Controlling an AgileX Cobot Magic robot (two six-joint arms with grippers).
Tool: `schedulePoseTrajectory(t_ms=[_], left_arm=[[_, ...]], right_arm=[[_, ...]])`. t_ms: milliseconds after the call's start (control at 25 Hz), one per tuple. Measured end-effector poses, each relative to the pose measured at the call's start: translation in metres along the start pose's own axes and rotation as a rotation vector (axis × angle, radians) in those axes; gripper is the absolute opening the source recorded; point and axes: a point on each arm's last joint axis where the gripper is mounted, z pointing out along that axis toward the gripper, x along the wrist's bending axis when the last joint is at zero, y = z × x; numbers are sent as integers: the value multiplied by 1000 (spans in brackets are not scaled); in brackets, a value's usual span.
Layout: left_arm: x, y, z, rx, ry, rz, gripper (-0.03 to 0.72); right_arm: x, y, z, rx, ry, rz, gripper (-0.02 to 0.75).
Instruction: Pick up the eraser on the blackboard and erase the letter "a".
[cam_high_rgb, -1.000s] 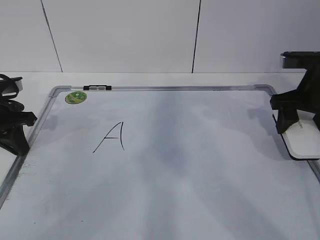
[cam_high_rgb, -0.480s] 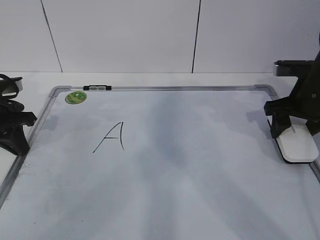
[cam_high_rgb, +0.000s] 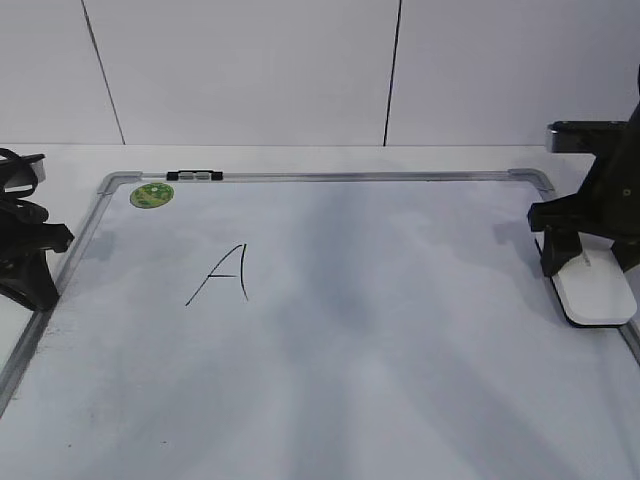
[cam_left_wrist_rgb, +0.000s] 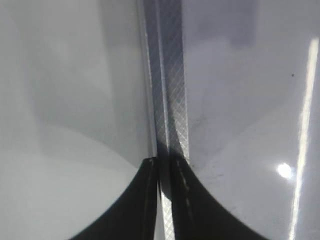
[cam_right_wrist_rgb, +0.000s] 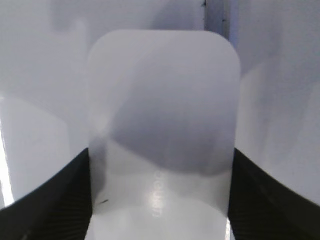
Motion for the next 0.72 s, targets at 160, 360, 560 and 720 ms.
schedulePoseTrajectory(t_ms=[160, 360, 560, 720], left_arm=[[0, 0, 0, 0, 0, 0, 46], [0, 0, 0, 0, 0, 0, 46], [0, 0, 0, 0, 0, 0, 46], [0, 0, 0, 0, 0, 0, 46]], right_arm=[[0, 1, 2, -7, 0, -1, 573], [0, 3, 2, -29, 0, -3, 573], [0, 4, 2, -36, 0, -4, 574], [0, 4, 2, -36, -1, -5, 595]])
